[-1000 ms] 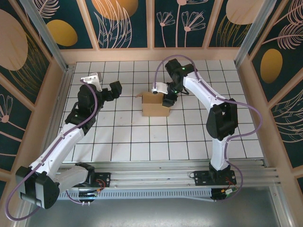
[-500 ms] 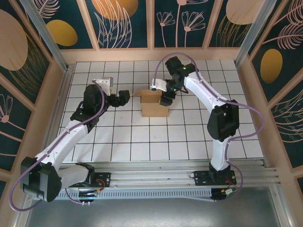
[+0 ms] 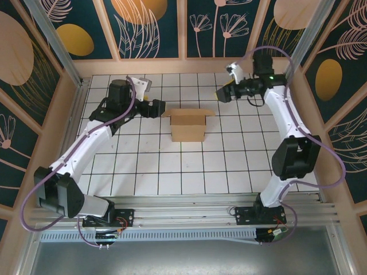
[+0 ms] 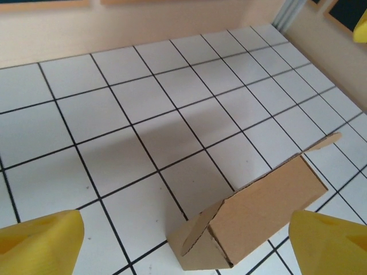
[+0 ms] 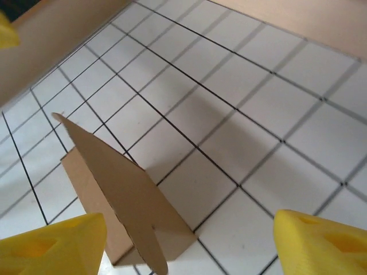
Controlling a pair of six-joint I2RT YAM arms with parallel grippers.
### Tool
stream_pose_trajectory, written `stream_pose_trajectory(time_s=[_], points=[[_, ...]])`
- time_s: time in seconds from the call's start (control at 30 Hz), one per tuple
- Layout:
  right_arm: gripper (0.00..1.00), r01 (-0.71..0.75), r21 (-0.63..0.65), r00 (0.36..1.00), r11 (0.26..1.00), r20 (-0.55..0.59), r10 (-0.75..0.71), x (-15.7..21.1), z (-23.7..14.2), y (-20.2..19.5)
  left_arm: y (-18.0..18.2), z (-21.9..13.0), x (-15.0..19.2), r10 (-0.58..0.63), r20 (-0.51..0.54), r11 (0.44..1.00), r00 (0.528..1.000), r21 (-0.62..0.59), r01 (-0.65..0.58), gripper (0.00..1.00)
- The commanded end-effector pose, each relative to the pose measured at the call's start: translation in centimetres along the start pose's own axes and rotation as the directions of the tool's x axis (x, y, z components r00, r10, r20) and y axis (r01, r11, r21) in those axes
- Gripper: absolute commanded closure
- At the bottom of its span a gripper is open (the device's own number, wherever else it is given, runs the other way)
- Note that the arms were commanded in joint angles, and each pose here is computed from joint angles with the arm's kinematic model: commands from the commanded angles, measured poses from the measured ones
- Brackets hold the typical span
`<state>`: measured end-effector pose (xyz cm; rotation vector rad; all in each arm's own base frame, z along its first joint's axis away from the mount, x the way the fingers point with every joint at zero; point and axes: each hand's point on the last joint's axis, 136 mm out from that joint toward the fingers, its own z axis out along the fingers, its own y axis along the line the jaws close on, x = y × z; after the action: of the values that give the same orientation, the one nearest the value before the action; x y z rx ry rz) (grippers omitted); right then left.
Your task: Fold the paper box
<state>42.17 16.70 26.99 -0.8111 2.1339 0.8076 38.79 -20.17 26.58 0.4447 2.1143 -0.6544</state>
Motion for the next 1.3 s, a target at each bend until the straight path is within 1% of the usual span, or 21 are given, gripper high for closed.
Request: stream_pose_trajectory(time_s=[0.0, 0.1, 0.17, 0.27, 0.4, 0.77, 0.83, 0.93, 1.1, 1.23, 1.27], points=[[0.26, -0.222, -0.083, 0.975, 0.972, -0.040, 0.219, 2.6, 1.0, 2.1, -0.9, 0.7, 2.3, -0.007, -0.138, 0.997, 0.990, 0.070, 0.017, 0.10], [0.31, -0.271, -0.088, 0.962, 0.959, -0.059, 0.266, 4.2, 1.6, 2.2, -0.3, 1.9, 3.5, -0.022, -0.203, 0.998, 0.979, 0.060, 0.035, 0.13], [0.35, -0.284, -0.101, 0.958, 0.953, -0.065, 0.279, 4.6, 2.0, 2.2, 0.2, 2.5, 4.0, -0.042, -0.222, 0.998, 0.974, 0.043, 0.052, 0.14], [0.36, -0.295, -0.122, 0.955, 0.948, -0.052, 0.291, 4.5, 2.3, 2.2, 0.5, 2.9, 4.0, -0.062, -0.217, 0.997, 0.974, 0.026, 0.069, 0.16], [0.41, -0.290, -0.137, 0.957, 0.947, -0.050, 0.286, 4.3, 2.5, 2.2, 0.7, 3.2, 4.1, -0.069, -0.211, 0.997, 0.975, 0.026, 0.077, 0.23], [0.42, -0.267, -0.195, 0.963, 0.944, -0.099, 0.252, 5.5, 3.5, 3.9, -0.5, 4.3, 4.7, -0.069, -0.222, 0.988, 0.973, 0.122, 0.098, 0.23], [0.44, -0.268, -0.192, 0.962, 0.944, -0.115, 0.249, 5.8, 3.9, 3.9, -0.5, 4.5, 4.9, -0.072, -0.229, 0.986, 0.971, 0.131, 0.104, 0.25], [0.51, -0.267, -0.190, 0.961, 0.945, -0.123, 0.247, 5.9, 4.3, 3.8, -0.6, 4.7, 5.2, -0.075, -0.237, 0.984, 0.969, 0.138, 0.111, 0.29], [0.59, -0.275, -0.191, 0.958, 0.942, -0.135, 0.252, 6.1, 4.6, 3.8, -0.5, 4.8, 5.8, -0.081, -0.248, 0.983, 0.965, 0.139, 0.119, 0.32], [0.63, -0.278, -0.187, 0.956, 0.942, -0.150, 0.252, 6.5, 4.8, 3.8, -0.6, 4.8, 5.7, -0.089, -0.245, 0.982, 0.965, 0.143, 0.126, 0.37], [0.64, -0.277, -0.188, 0.956, 0.942, -0.151, 0.251, 6.6, 4.9, 3.9, -0.7, 4.8, 5.7, -0.089, -0.242, 0.981, 0.966, 0.145, 0.126, 0.40]])
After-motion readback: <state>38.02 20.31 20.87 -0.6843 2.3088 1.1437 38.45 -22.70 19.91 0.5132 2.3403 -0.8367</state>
